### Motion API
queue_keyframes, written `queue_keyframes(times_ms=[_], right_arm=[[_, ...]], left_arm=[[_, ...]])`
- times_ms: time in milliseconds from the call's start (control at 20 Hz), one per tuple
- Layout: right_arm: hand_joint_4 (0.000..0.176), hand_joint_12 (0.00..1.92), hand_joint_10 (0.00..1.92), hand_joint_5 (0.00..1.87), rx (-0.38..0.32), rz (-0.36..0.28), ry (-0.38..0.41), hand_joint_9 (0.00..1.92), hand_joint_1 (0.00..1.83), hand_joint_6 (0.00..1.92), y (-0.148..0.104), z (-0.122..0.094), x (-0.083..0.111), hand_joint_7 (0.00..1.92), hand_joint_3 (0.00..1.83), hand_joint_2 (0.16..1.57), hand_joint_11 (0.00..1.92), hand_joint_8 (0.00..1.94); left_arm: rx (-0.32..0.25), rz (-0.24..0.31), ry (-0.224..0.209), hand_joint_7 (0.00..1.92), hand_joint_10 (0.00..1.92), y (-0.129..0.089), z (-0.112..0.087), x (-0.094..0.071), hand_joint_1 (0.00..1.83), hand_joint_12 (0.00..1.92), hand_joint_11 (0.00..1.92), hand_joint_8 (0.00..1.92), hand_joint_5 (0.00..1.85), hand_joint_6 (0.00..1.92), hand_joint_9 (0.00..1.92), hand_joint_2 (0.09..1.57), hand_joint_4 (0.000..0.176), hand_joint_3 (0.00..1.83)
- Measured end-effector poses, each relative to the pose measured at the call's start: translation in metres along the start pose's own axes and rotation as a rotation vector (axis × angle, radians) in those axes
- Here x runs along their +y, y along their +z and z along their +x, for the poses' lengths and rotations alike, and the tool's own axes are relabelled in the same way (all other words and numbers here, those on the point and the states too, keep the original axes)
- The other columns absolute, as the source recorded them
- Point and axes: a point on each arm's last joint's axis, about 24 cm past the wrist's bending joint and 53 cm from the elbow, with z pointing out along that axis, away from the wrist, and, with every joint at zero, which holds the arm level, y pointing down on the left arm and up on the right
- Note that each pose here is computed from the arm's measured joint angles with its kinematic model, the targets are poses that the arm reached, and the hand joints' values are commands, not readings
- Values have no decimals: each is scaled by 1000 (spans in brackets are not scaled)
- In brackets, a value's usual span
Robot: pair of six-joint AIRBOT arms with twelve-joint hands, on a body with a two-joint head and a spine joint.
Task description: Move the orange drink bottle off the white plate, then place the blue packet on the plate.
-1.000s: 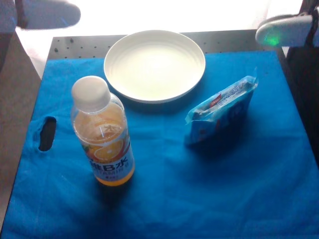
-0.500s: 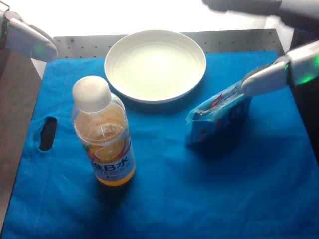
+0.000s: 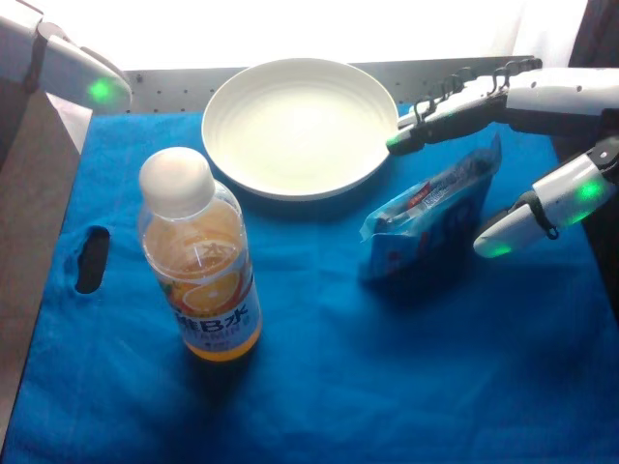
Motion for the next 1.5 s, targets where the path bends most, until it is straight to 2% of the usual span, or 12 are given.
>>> queue_keyframes(times_ms=[100,450,650,750,800,850,900,1000,1150,1300,1350,1500], right_arm=[[46,624,7,510,13,19,-17,282,999,7,1,3,-4,393,0,861,25,8],[79,480,0,524,56,51,-39,306,992,2,17,24,-13,406,1,856,134,0],[3,558,13,668,57,59,-43,482,1029,8,25,25,-18,566,1,872,246,7],[0,742,31,860,53,70,-44,688,1099,12,29,25,-23,803,0,956,340,12],[0,892,49,1046,52,74,-42,842,1134,623,31,25,-24,972,15,1035,385,17],[0,979,82,1089,45,68,-30,994,1225,660,33,24,-24,1088,5,1057,473,696],[0,1016,102,1083,34,61,-25,1058,1251,677,35,20,-21,1126,2,1062,538,832],[0,1227,449,1066,18,56,-10,1093,1274,563,35,14,-21,1030,0,1100,699,1152],[0,1147,1046,1027,-1,65,-1,1069,1370,609,33,7,-25,1041,4,1076,867,967],[0,1178,1211,939,-19,76,11,969,1382,802,31,1,-29,999,3,1102,800,969],[0,1299,1011,987,-21,78,10,943,1295,755,31,0,-29,1048,0,1099,767,1050],[0,1805,1477,1017,-25,57,-1,814,1256,645,34,-4,-20,922,0,1136,681,1345]], left_arm=[[1,-5,3,0,0,0,0,1,809,0,0,0,0,0,0,548,176,5],[17,5,-3,0,0,3,6,-2,775,0,0,0,0,0,0,532,176,0],[35,2,-3,0,0,2,14,0,743,0,0,0,0,0,0,506,176,0],[40,2,-3,0,0,2,16,0,718,0,0,0,0,0,0,508,176,0],[39,3,-5,0,0,2,16,0,712,0,0,0,0,0,0,522,176,0],[38,6,-7,0,0,2,16,-1,720,0,0,0,0,0,0,536,176,5],[42,8,-8,0,0,2,17,-2,734,0,0,0,0,0,0,549,176,10],[52,11,-7,0,0,2,22,-2,751,0,0,0,0,0,0,554,176,11],[56,9,-20,0,0,1,24,0,755,0,0,0,0,0,0,559,176,11],[69,6,-21,0,0,1,30,1,753,0,0,0,0,0,0,558,176,8],[69,7,-26,0,0,2,31,1,747,0,0,0,0,0,0,546,176,2],[72,1,-29,0,0,1,32,3,745,0,0,0,0,0,0,562,176,8]])
